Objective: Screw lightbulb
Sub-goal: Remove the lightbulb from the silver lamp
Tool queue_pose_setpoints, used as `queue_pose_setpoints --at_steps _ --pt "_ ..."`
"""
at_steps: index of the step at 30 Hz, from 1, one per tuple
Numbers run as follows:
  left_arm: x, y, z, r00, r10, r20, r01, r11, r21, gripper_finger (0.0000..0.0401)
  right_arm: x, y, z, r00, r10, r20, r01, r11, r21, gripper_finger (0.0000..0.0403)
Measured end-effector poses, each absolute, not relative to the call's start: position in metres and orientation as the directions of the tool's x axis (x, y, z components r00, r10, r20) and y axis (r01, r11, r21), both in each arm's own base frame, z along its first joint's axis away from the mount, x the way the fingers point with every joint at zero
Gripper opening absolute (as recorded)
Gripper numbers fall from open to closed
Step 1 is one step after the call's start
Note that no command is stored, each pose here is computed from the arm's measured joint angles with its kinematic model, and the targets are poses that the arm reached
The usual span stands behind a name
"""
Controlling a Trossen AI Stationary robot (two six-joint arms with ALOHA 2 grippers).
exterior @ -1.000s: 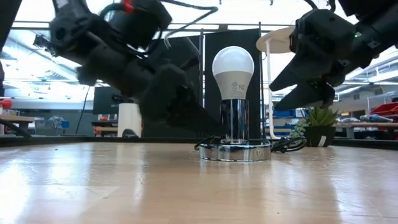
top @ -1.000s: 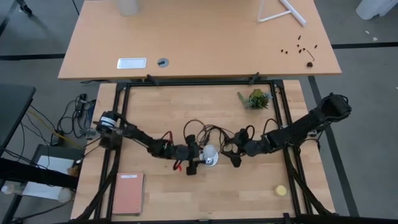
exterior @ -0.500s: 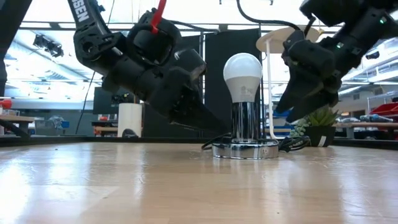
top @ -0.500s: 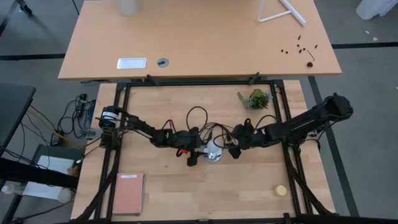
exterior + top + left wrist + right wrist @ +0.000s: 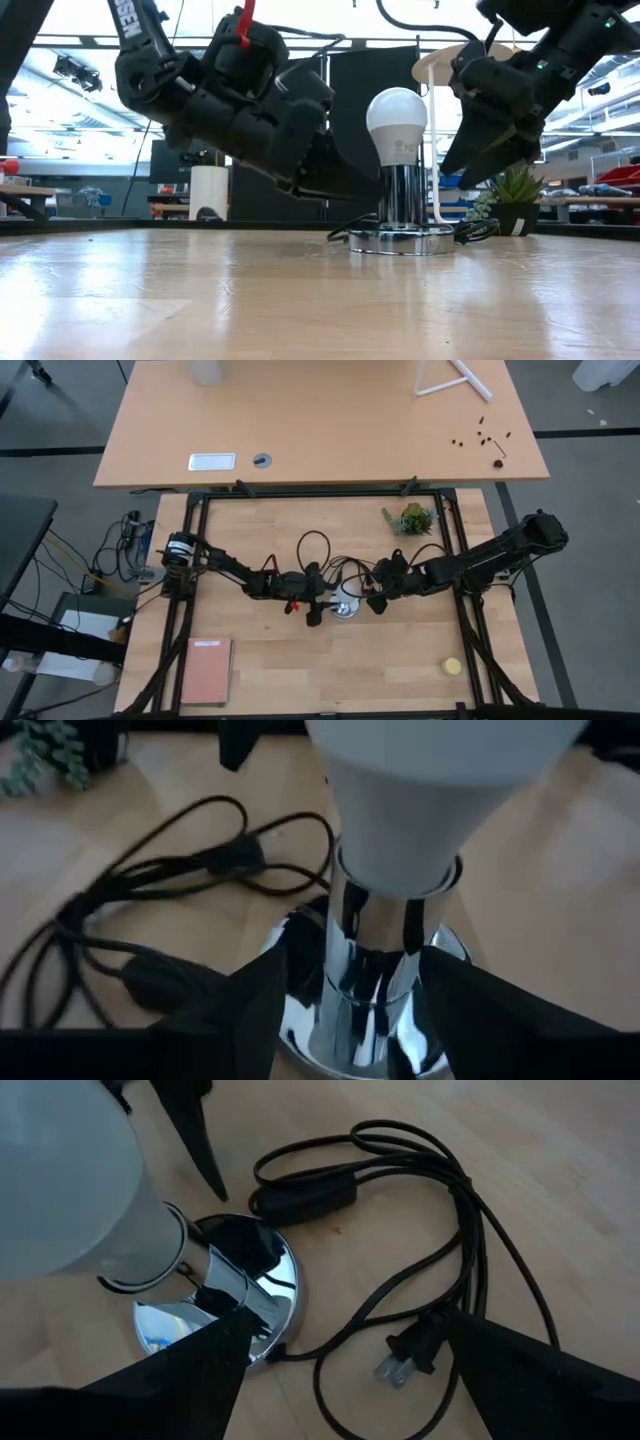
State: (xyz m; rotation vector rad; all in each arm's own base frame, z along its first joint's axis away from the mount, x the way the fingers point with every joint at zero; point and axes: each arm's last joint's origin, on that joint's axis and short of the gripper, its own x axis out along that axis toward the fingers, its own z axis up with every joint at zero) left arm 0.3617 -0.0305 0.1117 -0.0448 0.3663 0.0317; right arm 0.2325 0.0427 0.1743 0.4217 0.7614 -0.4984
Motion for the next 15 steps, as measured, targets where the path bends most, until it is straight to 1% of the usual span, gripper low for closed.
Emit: queue_pose_setpoints --at_steps 2,6,15 --pt "0.364 -0.031 0.104 0.935 0.017 -0.353 -0.035 0.998 -0.045 0.0242 0.232 0.043 0.174 0.620 -0.271 -0.737 0.566 0.804 0.180 0.0345" --pt "0.368 -0.032 0.096 0.960 0.002 -0.281 -0.022 0.998 -0.066 0.0256 0.233 0.043 0.175 0.623 -0.275 -0.732 0.568 0.803 0.182 0.0345" --pt "0.374 -0.032 0.083 0.994 0.027 -0.107 -0.035 0.997 -0.072 0.0249 0.234 0.041 0.175 0.627 -0.284 -0.725 0.570 0.802 0.180 0.0346"
